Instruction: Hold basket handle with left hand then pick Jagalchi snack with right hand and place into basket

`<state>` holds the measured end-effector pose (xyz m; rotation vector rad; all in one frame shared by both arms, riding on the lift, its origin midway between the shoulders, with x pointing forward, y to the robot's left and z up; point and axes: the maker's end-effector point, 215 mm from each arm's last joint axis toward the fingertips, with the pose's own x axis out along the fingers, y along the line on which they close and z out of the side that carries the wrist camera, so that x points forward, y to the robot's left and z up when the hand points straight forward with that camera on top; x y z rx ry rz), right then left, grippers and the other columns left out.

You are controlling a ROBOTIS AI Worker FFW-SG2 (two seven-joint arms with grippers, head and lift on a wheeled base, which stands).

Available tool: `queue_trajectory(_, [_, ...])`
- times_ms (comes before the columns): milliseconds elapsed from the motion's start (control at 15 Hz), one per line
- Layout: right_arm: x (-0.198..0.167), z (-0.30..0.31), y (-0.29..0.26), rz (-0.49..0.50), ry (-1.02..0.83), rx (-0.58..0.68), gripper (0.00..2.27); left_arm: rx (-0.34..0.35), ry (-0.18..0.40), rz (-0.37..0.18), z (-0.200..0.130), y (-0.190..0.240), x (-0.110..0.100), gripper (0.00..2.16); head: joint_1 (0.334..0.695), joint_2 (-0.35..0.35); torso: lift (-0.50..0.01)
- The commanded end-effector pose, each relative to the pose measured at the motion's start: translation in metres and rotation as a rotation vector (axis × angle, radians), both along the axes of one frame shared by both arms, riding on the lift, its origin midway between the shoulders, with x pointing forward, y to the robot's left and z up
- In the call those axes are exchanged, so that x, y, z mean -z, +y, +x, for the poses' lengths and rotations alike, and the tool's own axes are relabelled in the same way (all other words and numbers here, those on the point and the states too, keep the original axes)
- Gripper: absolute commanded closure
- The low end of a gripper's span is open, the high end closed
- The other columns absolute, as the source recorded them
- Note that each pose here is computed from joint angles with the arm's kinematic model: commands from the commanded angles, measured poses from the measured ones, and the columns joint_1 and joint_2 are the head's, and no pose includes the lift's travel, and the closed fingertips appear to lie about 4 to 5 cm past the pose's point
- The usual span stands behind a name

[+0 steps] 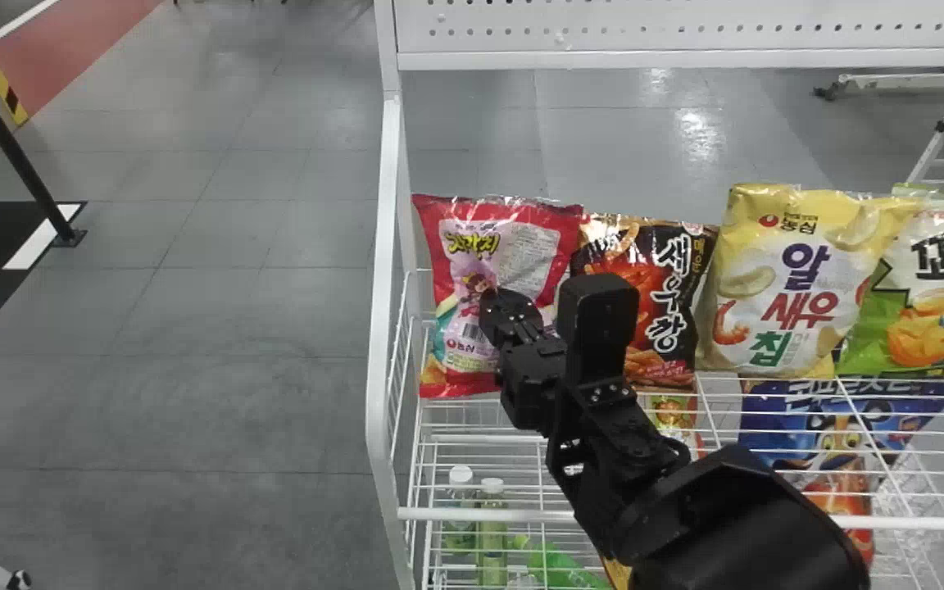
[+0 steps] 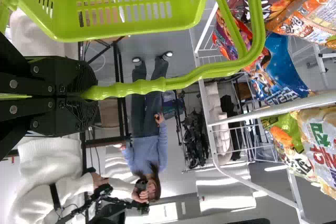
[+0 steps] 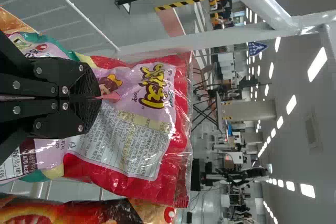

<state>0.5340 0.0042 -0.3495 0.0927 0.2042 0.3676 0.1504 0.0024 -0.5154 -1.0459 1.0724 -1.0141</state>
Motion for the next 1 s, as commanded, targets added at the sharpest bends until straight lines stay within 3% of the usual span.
queue_trajectory(0, [-0.017, -0.02, -0.007, 0.012, -0.017, -0.014, 1.8, 0.001, 0.002, 0.0, -0.001, 0.0, 0.0, 1.52, 0.695, 0.017, -0.01])
queue_trajectory(467, [-0.041, -0.087, -0.019, -0.026, 0.046, -0.066, 1.8, 0.0, -0.002, 0.004, -0.001, 0.0, -0.001, 1.52, 0.695, -0.006, -0.01])
queue_trajectory(667, [-0.039, -0.114, -0.045, -0.094, 0.098, -0.05, 1.8, -0.001, -0.004, 0.003, -0.001, 0.0, -0.002, 1.52, 0.695, -0.028, -0.01])
queue_trajectory(933, [-0.009, -0.178, -0.111, -0.253, 0.309, -0.019, 1.8, 0.001, -0.004, 0.002, -0.002, 0.0, -0.002, 1.52, 0.695, -0.125, -0.01])
